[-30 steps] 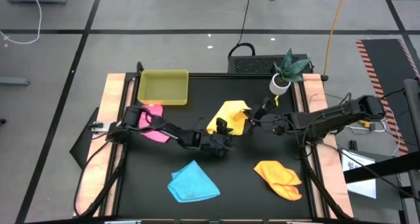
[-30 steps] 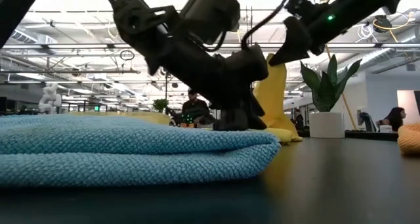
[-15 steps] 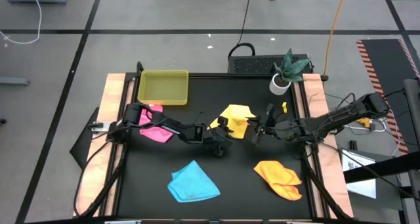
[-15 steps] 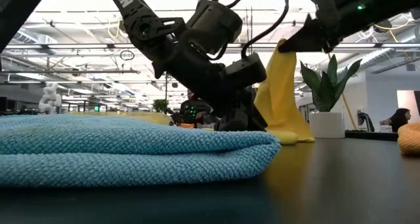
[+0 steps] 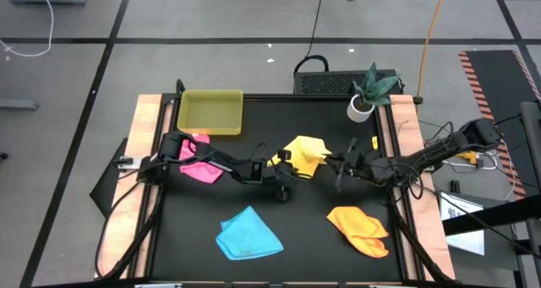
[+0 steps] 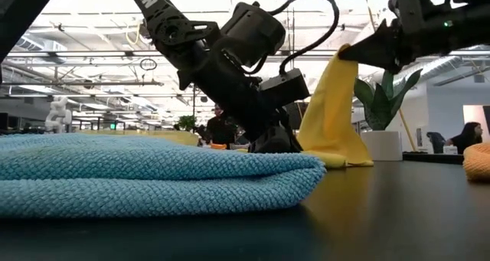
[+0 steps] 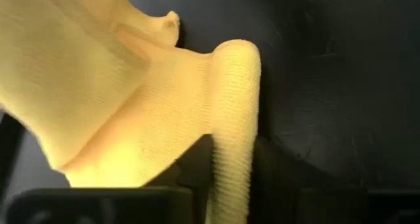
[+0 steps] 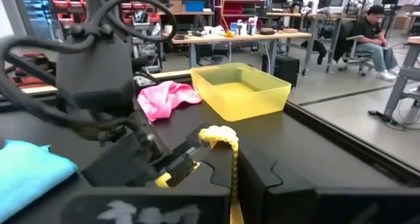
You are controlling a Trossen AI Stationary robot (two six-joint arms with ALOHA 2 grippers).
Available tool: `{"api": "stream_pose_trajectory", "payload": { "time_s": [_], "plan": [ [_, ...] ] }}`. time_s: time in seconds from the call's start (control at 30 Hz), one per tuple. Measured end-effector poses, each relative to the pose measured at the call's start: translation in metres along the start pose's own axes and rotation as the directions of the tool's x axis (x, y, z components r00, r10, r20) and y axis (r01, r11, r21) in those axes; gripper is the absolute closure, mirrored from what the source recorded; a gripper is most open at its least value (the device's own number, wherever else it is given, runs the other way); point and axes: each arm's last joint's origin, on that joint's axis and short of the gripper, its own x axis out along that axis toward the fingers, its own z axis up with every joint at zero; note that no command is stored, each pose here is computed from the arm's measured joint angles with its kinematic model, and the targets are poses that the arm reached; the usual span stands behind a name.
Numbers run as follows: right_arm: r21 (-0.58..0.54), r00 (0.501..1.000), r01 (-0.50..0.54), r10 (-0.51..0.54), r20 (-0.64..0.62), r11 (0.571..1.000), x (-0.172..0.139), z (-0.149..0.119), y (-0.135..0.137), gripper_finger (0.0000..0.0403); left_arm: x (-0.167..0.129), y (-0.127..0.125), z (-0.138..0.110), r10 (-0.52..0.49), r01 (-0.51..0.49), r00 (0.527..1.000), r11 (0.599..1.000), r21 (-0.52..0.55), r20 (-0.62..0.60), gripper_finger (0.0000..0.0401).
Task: Fold microfiber towels
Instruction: Fold the yellow microfiber cloth
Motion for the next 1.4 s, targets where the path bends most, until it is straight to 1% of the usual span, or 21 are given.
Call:
{"api": "stream_pose_trajectory", "payload": {
  "time_s": [0.1, 0.13, 0.27, 0.4, 0.47, 0.53, 0.63, 0.73, 0.8, 0.83, 0.87, 0.9, 0.93, 1.0, 1.07, 1.1, 1.17, 1.2, 1.27, 1.33, 1.4],
  "plan": [
    [0.002, 1.000, -0.007, 0.007, 0.008, 1.000, -0.001, 0.000, 0.001, 0.0403, -0.005, -0.003, 0.004, 0.028, -0.028, 1.000, 1.000, 0.003, -0.007, 0.0378],
    [0.002, 1.000, -0.010, 0.010, 0.008, 1.000, -0.001, 0.000, 0.001, 0.0403, -0.009, -0.004, 0.006, 0.049, -0.048, 0.999, 0.999, 0.005, -0.018, 0.0387],
    [-0.014, 1.000, -0.025, 0.025, 0.003, 1.000, -0.003, -0.001, 0.003, 0.0403, -0.039, -0.011, 0.022, 0.119, -0.118, 0.992, 0.993, 0.026, -0.049, 0.0392],
    [-0.050, 0.998, -0.062, 0.064, 0.027, 0.997, -0.007, 0.001, 0.008, 0.0403, -0.098, -0.012, 0.054, 0.199, -0.200, 0.980, 0.980, -0.013, -0.008, 0.0393],
    [-0.051, 0.992, -0.104, 0.107, 0.060, 0.993, -0.011, 0.005, 0.014, 0.0403, -0.126, -0.015, 0.062, 0.222, -0.222, 0.975, 0.975, -0.029, -0.004, 0.0393],
    [-0.039, 0.973, -0.194, 0.198, 0.115, 0.980, -0.016, 0.011, 0.020, 0.0403, -0.156, -0.017, 0.072, 0.250, -0.248, 0.968, 0.967, -0.061, 0.025, 0.0396],
    [-0.049, 0.883, -0.415, 0.415, 0.220, 0.908, -0.029, 0.022, 0.033, 0.0403, -0.204, -0.020, 0.084, 0.316, -0.301, 0.944, 0.942, -0.148, 0.092, 0.0394],
    [-0.094, 0.704, -0.638, 0.628, 0.331, 0.765, -0.045, 0.032, 0.045, 0.0403, -0.239, -0.028, 0.087, 0.368, -0.338, 0.921, 0.918, -0.209, 0.125, 0.0393],
    [-0.137, 0.581, -0.729, 0.712, 0.393, 0.670, -0.056, 0.038, 0.049, 0.0403, -0.259, -0.032, 0.087, 0.399, -0.358, 0.906, 0.900, -0.249, 0.140, 0.0396],
    [-0.149, 0.547, -0.747, 0.727, 0.415, 0.648, -0.059, 0.040, 0.050, 0.0403, -0.267, -0.033, 0.086, 0.419, -0.372, 0.897, 0.888, -0.271, 0.143, 0.0396],
    [-0.150, 0.540, -0.748, 0.724, 0.428, 0.647, -0.062, 0.041, 0.051, 0.0403, -0.272, -0.034, 0.085, 0.440, -0.388, 0.887, 0.874, -0.291, 0.139, 0.0395],
    [-0.139, 0.566, -0.727, 0.702, 0.432, 0.672, -0.062, 0.042, 0.051, 0.0403, -0.275, -0.035, 0.081, 0.464, -0.408, 0.876, 0.858, -0.312, 0.130, 0.0393],
    [-0.120, 0.617, -0.686, 0.662, 0.426, 0.717, -0.061, 0.041, 0.050, 0.0403, -0.275, -0.036, 0.075, 0.488, -0.432, 0.866, 0.841, -0.325, 0.112, 0.0391],
    [-0.068, 0.758, -0.548, 0.529, 0.380, 0.834, -0.057, 0.038, 0.047, 0.0403, -0.267, -0.036, 0.058, 0.523, -0.467, 0.849, 0.807, -0.362, 0.071, 0.0391],
    [-0.022, 0.898, -0.327, 0.318, 0.305, 0.945, -0.052, 0.032, 0.042, 0.0403, -0.256, -0.034, 0.037, 0.538, -0.482, 0.842, 0.775, -0.408, 0.027, 0.0396],
    [-0.004, 0.945, -0.199, 0.193, 0.265, 0.980, -0.049, 0.030, 0.038, 0.0403, -0.248, -0.034, 0.024, 0.548, -0.495, 0.836, 0.756, -0.428, 0.001, 0.0396],
    [0.015, 0.980, 0.069, -0.071, 0.185, 0.998, -0.044, 0.024, 0.030, 0.0403, -0.231, -0.033, -0.001, 0.567, -0.518, 0.822, 0.709, -0.478, -0.050, 0.0394],
    [0.015, 0.972, 0.180, -0.180, 0.154, 0.984, -0.042, 0.021, 0.026, 0.0403, -0.222, -0.032, -0.014, 0.578, -0.535, 0.812, 0.684, -0.497, -0.079, 0.0390],
    [-0.002, 0.941, 0.321, -0.319, 0.112, 0.947, -0.037, 0.014, 0.020, 0.0403, -0.207, -0.026, -0.036, 0.599, -0.561, 0.791, 0.626, -0.541, -0.126, 0.0383],
    [0.001, 0.932, 0.351, -0.350, 0.094, 0.936, -0.032, 0.009, 0.016, 0.0403, -0.193, -0.018, -0.053, 0.591, -0.559, 0.790, 0.584, -0.589, -0.163, 0.0382],
    [0.015, 0.942, 0.328, -0.328, 0.073, 0.945, -0.025, 0.004, 0.012, 0.0403, -0.180, -0.010, -0.066, 0.554, -0.528, 0.813, 0.571, -0.629, -0.179, 0.0388]
  ]
}}
